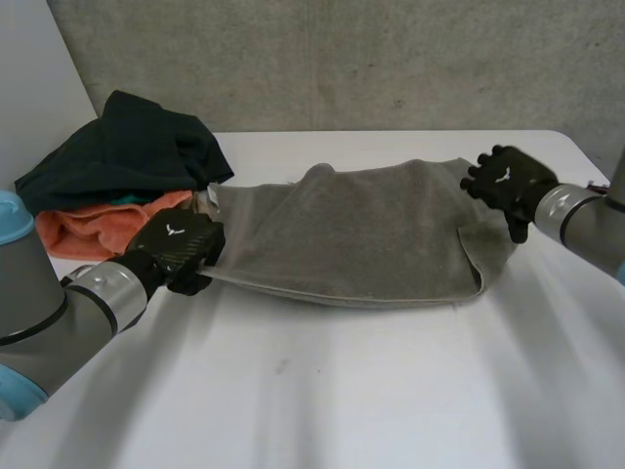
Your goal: Fold the laundry.
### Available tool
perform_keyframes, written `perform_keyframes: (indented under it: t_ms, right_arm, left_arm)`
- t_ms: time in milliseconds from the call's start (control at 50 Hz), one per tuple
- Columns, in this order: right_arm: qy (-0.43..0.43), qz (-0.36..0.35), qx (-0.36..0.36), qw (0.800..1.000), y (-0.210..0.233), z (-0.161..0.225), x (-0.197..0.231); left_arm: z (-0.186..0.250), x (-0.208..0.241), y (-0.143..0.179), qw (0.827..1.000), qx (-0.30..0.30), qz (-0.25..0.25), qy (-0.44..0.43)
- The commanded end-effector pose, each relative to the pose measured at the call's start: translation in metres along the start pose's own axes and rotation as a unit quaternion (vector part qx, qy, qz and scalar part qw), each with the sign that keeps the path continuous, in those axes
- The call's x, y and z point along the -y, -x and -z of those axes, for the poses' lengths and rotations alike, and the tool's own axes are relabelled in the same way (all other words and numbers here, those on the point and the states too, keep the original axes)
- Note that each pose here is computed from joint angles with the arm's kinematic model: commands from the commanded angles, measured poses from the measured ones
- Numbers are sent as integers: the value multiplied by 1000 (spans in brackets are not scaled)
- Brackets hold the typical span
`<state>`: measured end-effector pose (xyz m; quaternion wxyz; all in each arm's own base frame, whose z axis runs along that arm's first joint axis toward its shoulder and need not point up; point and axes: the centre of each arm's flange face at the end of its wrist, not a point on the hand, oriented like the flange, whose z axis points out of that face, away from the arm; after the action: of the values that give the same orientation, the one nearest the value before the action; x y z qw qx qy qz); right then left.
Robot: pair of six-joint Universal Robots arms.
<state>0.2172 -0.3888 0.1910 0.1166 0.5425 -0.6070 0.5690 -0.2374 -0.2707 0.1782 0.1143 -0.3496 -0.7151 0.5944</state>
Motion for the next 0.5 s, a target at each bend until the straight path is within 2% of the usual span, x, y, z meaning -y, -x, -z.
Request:
perform_keyframes:
  t_ms: [20,180,360,460,500]
  right_arm:
    - [-2,62,30,998,23,-28,-20]
    - [-3,45,30,999,39,-57,-38]
    - [10,35,30,999,51,-71,-53]
    - [9,26,-5,1000,22,-63,-43]
    - [10,-16,-39,999,-8,-47,-35]
  left_arm:
    - [0,1,1,1000,1,2,-3]
    - [0,1,2,1000,4,6,-3]
    - [2,7,7,1000,12,16,-11]
    - [5,12,11,1000,19,19,-16]
    - [6,13,13,999,22,19,-17]
